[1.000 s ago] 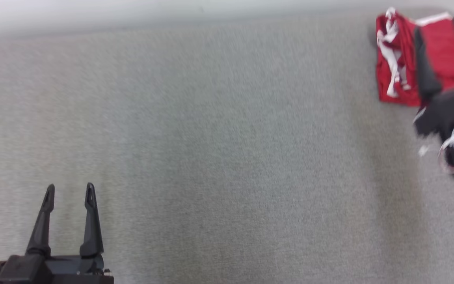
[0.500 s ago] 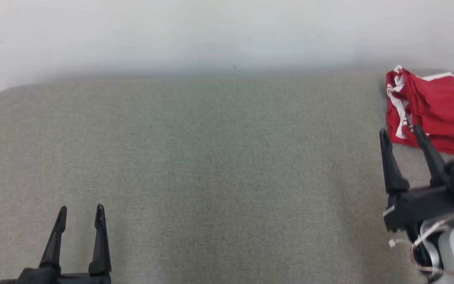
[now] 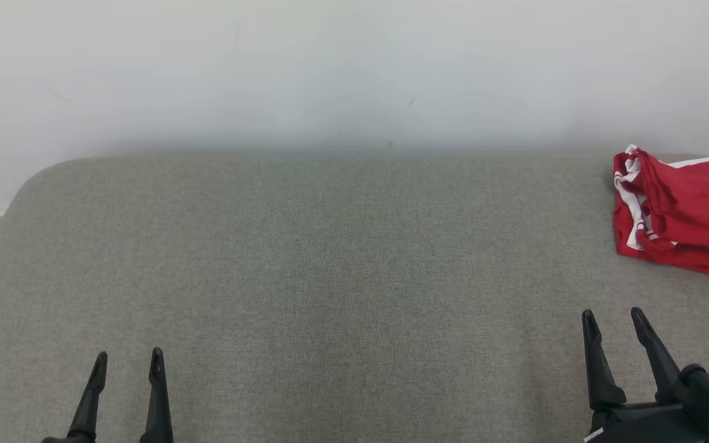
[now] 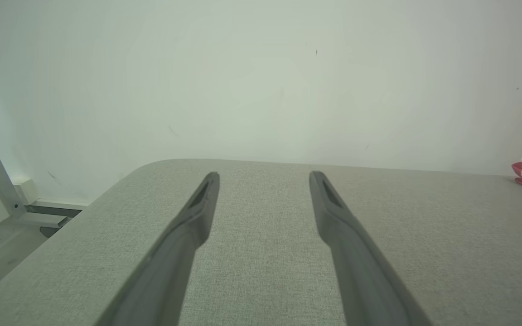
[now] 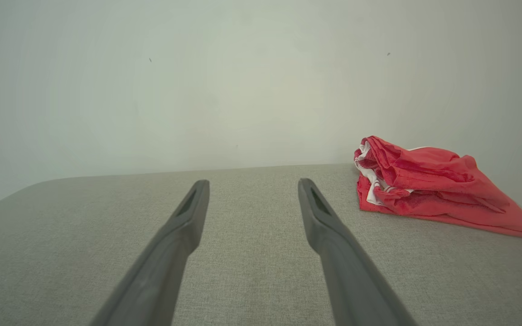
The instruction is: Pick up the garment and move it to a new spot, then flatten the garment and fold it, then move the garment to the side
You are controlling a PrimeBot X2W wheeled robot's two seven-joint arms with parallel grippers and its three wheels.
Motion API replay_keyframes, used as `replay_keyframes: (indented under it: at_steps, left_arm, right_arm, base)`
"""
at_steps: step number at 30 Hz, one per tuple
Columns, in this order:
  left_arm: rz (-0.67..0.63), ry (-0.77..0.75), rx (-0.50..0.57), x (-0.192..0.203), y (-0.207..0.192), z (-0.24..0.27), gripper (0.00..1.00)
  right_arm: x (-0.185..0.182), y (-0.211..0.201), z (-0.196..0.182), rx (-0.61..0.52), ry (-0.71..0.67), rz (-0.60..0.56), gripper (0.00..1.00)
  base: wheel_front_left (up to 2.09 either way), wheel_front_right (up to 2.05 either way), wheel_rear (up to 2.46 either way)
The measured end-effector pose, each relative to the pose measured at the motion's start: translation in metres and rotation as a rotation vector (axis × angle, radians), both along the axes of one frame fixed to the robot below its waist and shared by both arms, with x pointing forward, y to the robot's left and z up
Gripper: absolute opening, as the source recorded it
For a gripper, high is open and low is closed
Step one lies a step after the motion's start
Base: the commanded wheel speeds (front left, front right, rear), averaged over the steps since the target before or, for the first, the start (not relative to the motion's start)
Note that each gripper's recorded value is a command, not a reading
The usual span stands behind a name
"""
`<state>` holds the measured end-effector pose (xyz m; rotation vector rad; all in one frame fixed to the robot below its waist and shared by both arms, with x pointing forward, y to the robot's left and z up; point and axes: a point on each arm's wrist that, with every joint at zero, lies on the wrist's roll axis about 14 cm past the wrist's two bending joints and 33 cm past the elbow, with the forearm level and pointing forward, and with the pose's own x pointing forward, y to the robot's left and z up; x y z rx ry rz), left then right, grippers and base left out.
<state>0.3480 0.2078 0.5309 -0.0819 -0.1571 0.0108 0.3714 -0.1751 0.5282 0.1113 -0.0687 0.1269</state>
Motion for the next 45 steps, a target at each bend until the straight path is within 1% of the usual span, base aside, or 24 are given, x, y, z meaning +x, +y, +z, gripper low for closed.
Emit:
replay_keyframes:
  at_steps: [13,25,35,36,41,45]
  left_arm:
    - [0.012,0.027,-0.017,-0.012,0.002,-0.01,1.0]
    - [0.026,0.051,-0.011,-0.018,0.01,-0.017,1.0]
    - [0.021,0.059,-0.002,-0.017,0.009,-0.019,1.0]
    - [0.02,0.063,-0.004,-0.017,0.008,-0.02,0.0]
    - [0.025,0.127,-0.024,-0.023,0.006,-0.041,0.0]
    - [0.034,0.157,-0.095,-0.023,0.008,-0.048,0.0]
  right_arm:
    - [-0.019,0.017,-0.002,0.049,-0.011,0.02,1.0]
    - [-0.019,0.029,-0.008,0.058,0.005,0.048,1.0]
    - [-0.019,0.03,-0.011,0.058,0.013,0.047,1.0]
    - [-0.019,0.03,-0.013,0.058,0.017,0.046,0.0]
    - [-0.026,0.029,-0.035,0.058,0.09,0.041,0.0]
    - [-0.027,0.026,-0.04,0.123,0.116,0.029,0.0]
  base:
    - [0.0,0.0,0.0]
    - [0.0,0.0,0.0]
    - [0.0,0.0,0.0]
    - [0.0,0.0,0.0]
    - [0.0,0.0,0.0]
    - [0.0,0.0,0.0]
